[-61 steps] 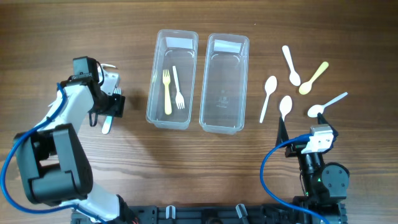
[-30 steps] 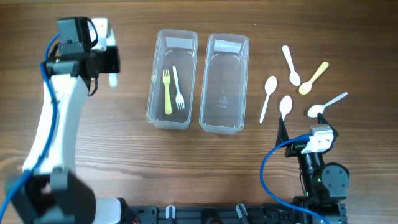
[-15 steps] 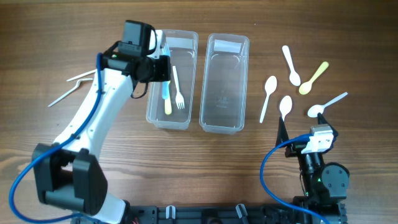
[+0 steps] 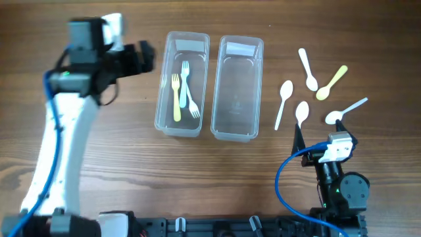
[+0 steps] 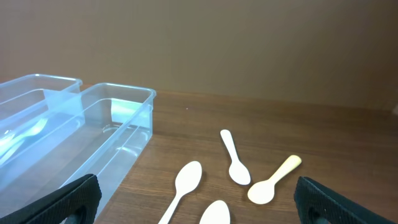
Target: Pack container
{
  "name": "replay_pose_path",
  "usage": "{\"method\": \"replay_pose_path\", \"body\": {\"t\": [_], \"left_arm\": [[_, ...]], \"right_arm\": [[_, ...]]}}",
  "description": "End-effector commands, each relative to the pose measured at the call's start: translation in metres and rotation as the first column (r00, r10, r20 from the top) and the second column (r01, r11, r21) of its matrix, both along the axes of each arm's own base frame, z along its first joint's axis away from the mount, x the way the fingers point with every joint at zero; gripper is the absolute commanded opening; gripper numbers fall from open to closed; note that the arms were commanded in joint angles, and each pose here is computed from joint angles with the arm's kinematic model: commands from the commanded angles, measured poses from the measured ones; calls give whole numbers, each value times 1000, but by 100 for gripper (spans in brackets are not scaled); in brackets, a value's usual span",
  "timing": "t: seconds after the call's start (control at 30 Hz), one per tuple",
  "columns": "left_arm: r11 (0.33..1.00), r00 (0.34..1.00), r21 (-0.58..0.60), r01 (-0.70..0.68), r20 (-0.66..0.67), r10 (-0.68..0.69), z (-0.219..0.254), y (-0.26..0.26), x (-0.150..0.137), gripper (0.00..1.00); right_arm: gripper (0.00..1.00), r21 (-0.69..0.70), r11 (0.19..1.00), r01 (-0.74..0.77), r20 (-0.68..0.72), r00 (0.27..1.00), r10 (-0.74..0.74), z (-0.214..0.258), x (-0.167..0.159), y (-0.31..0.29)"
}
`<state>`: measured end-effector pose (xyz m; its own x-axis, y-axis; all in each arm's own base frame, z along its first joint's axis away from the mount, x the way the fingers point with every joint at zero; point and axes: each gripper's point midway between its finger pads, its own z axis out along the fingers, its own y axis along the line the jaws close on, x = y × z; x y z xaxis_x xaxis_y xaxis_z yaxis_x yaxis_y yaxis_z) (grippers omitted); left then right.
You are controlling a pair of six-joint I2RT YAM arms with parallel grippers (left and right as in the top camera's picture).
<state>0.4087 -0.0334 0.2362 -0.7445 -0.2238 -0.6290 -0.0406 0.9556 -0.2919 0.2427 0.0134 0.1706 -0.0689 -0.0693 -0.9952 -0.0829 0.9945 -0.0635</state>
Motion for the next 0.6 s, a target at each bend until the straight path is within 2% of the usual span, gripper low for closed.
{"method": "replay_pose_path", "body": {"t": [0.0, 0.03, 0.07, 0.1, 0.23, 0.37, 0.57], "left_arm": [[963, 989, 230, -143, 10, 145, 9, 91, -21, 90], [949, 988, 282, -142, -14, 152, 5, 109, -28, 84], [937, 982, 309, -164, -44, 186, -1, 130, -35, 84], [931, 974, 307, -196, -54, 222, -5, 144, -38, 100], [915, 944, 302, -269, -105, 312, -25, 182, -44, 100], [922, 947, 330, -202, -173, 269, -56, 193, -35, 100], [929, 938, 321, -182, -228, 262, -109, 205, -8, 100]], "right_arm": [[100, -6, 1000, -8, 5, 1000, 8, 0, 0, 1], [100, -6, 1000, -8, 5, 1000, 8, 0, 0, 1], [100, -6, 1000, -8, 5, 1000, 8, 0, 0, 1], [100, -6, 1000, -8, 5, 1000, 8, 0, 0, 1], [100, -6, 1000, -8, 5, 1000, 8, 0, 0, 1], [100, -6, 1000, -8, 5, 1000, 8, 0, 0, 1], [100, -6, 1000, -8, 5, 1000, 8, 0, 0, 1]]}}
